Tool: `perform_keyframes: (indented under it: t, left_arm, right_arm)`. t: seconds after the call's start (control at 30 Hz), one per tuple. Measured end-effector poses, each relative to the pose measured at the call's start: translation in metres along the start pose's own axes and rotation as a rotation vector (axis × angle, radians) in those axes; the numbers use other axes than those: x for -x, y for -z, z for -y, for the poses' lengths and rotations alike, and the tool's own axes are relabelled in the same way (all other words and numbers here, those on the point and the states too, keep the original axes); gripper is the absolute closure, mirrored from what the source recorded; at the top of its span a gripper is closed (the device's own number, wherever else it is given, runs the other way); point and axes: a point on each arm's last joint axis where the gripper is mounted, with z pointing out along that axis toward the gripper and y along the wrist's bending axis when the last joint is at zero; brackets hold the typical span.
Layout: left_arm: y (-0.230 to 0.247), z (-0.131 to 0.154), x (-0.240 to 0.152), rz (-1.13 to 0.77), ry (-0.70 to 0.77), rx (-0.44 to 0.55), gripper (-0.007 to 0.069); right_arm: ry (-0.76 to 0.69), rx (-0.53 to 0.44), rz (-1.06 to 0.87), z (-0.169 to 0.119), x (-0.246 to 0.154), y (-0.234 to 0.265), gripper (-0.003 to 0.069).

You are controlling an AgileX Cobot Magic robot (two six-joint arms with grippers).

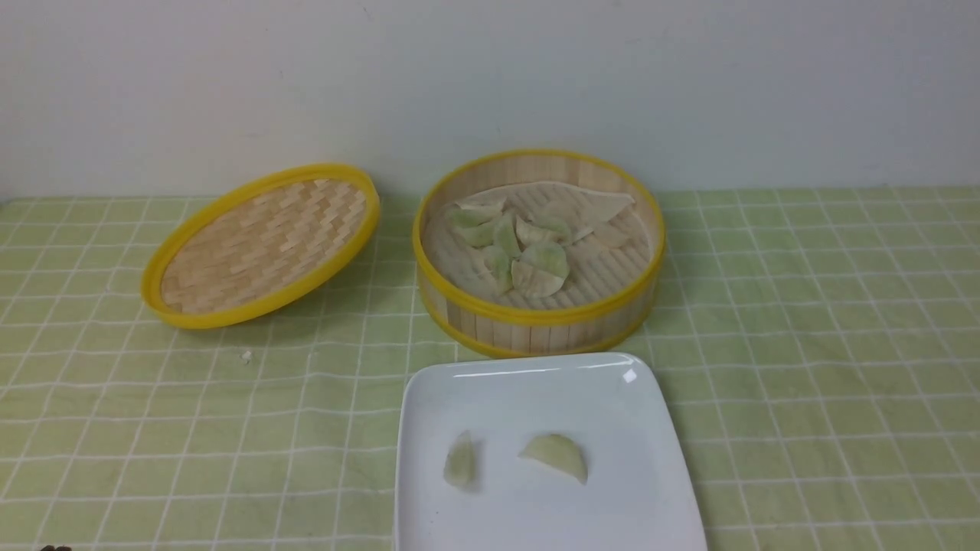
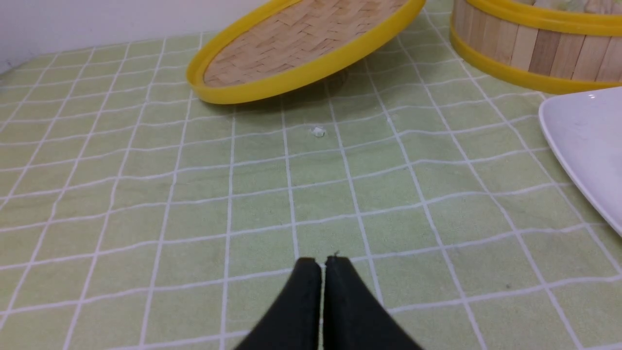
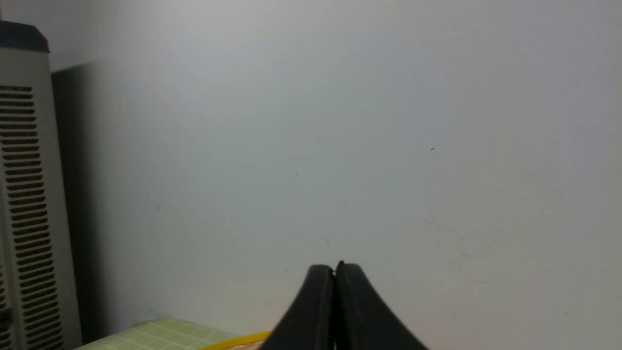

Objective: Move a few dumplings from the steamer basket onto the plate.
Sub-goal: Use the right arm to put the dumpling into the plate

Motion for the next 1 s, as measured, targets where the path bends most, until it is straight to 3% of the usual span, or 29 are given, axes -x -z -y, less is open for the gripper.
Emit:
perform_keyframes:
  t: [0.23,0.5,0.63,1.0]
  left_arm:
    - [0.0,0.0,0.0,0.0,0.0,0.0,0.0631]
    - [0.0,0.0,0.0,0.0,0.001,0.0,0.0631]
    - [0.0,0.0,0.0,0.0,0.001,0.0,0.0631]
    - [0.0,0.0,0.0,0.001,0.002,-0.001,0.0631]
  right_arm:
    - [0.004,-0.034,-0.044,0.001,-0.009,-0.001,0.0673]
    - [0.087,-0.466,-0.31,0.027,-0.099,-0.003,0.0673]
    - [0.063,-0.6,-0.48,0.04,-0.152,0.009,0.0673]
    - [0.065,-0.617,-0.482,0.041,-0.155,0.01,0.0673]
